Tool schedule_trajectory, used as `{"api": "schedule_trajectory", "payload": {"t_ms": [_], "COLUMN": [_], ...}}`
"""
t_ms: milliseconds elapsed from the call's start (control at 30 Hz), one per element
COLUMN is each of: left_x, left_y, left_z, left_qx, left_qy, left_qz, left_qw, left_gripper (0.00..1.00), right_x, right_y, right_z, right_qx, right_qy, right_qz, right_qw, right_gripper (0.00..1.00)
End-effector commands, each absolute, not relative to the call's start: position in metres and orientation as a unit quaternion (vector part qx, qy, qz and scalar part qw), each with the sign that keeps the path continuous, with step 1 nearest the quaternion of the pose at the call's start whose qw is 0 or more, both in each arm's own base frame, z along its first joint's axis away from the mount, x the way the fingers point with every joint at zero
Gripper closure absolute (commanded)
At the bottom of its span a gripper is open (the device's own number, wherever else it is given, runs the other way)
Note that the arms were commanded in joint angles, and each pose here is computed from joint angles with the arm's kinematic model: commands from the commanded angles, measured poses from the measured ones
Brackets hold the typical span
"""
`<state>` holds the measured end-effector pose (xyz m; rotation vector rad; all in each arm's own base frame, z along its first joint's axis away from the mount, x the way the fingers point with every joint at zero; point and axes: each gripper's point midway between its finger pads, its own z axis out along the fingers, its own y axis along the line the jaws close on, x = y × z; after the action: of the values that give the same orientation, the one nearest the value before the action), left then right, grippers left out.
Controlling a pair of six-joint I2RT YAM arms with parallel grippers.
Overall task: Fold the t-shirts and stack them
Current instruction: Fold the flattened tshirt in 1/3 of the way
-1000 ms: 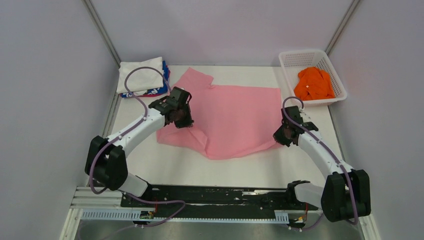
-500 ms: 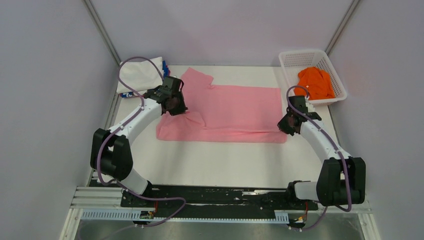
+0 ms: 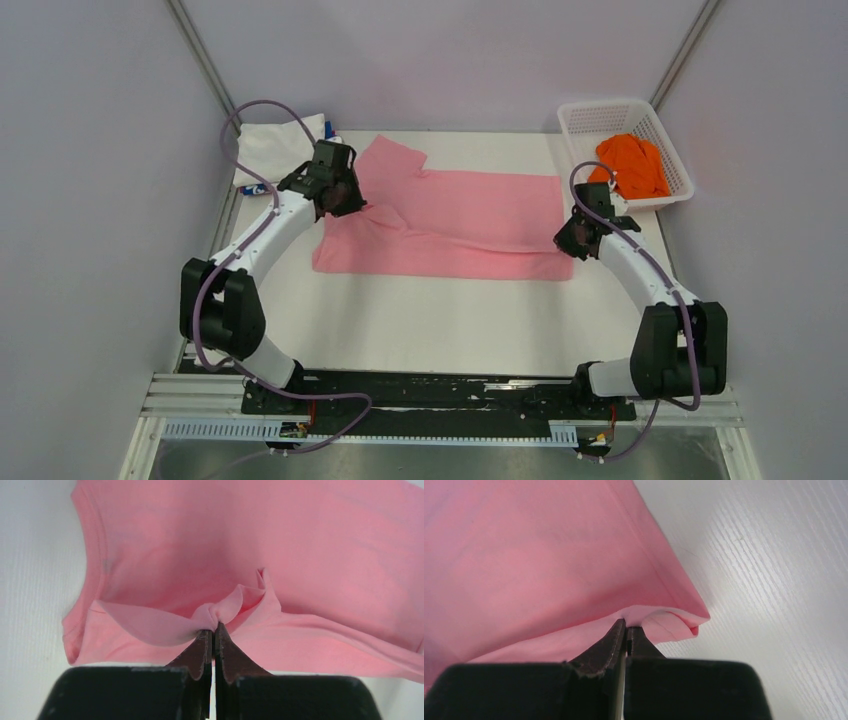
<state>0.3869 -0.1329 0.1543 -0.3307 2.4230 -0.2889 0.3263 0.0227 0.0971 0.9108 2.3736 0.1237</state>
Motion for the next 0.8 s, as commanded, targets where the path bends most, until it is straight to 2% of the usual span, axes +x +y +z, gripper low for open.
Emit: {"api": "schedule_trajectory", "payload": {"t_ms": [0, 233, 300, 367, 400, 467, 500, 600, 633, 767], "left_x": [0.414, 0.449, 0.473, 0.502, 0.508, 0.522, 0.529, 0.527, 0.524, 0.487], "left_y": [-0.129, -0.127, -0.126, -0.126, -0.125, -0.124, -0.123, -0.123, -0.127, -0.136], "left_z": [0.173, 0.140, 0.133, 0.138, 0.121, 0.128, 0.143, 0.156, 0.158, 0.148], "left_qx": [-0.125, -0.132, -0.136, -0.140, -0.140, -0.142, -0.143, -0.140, -0.134, -0.127], "left_qy": [0.913, 0.922, 0.917, 0.909, 0.916, 0.919, 0.915, 0.912, 0.912, 0.919], "left_qz": [-0.109, -0.089, -0.082, -0.078, -0.069, -0.061, -0.059, -0.065, -0.076, -0.112], "left_qw": [0.372, 0.354, 0.366, 0.384, 0.369, 0.363, 0.372, 0.381, 0.381, 0.355], "left_gripper": [1.00, 0.99, 0.93, 0.63, 0.27, 0.04, 0.01, 0.00, 0.00, 0.00], "right_x": [0.354, 0.379, 0.388, 0.399, 0.404, 0.410, 0.411, 0.405, 0.402, 0.387], "right_y": [0.020, 0.009, 0.001, -0.004, -0.004, -0.003, -0.002, -0.003, -0.004, 0.008], "right_z": [0.111, 0.096, 0.089, 0.084, 0.083, 0.083, 0.084, 0.085, 0.086, 0.093], "right_qx": [0.335, 0.347, 0.362, 0.374, 0.375, 0.371, 0.369, 0.368, 0.369, 0.347], "right_qy": [0.881, 0.876, 0.871, 0.868, 0.868, 0.870, 0.871, 0.872, 0.872, 0.879], "right_qz": [0.054, 0.040, 0.029, 0.026, 0.026, 0.028, 0.030, 0.025, 0.024, 0.036], "right_qw": [0.329, 0.333, 0.330, 0.327, 0.325, 0.324, 0.323, 0.321, 0.321, 0.325], "right_gripper": [0.99, 0.95, 0.93, 0.87, 0.79, 0.44, 0.30, 0.04, 0.00, 0.00]}}
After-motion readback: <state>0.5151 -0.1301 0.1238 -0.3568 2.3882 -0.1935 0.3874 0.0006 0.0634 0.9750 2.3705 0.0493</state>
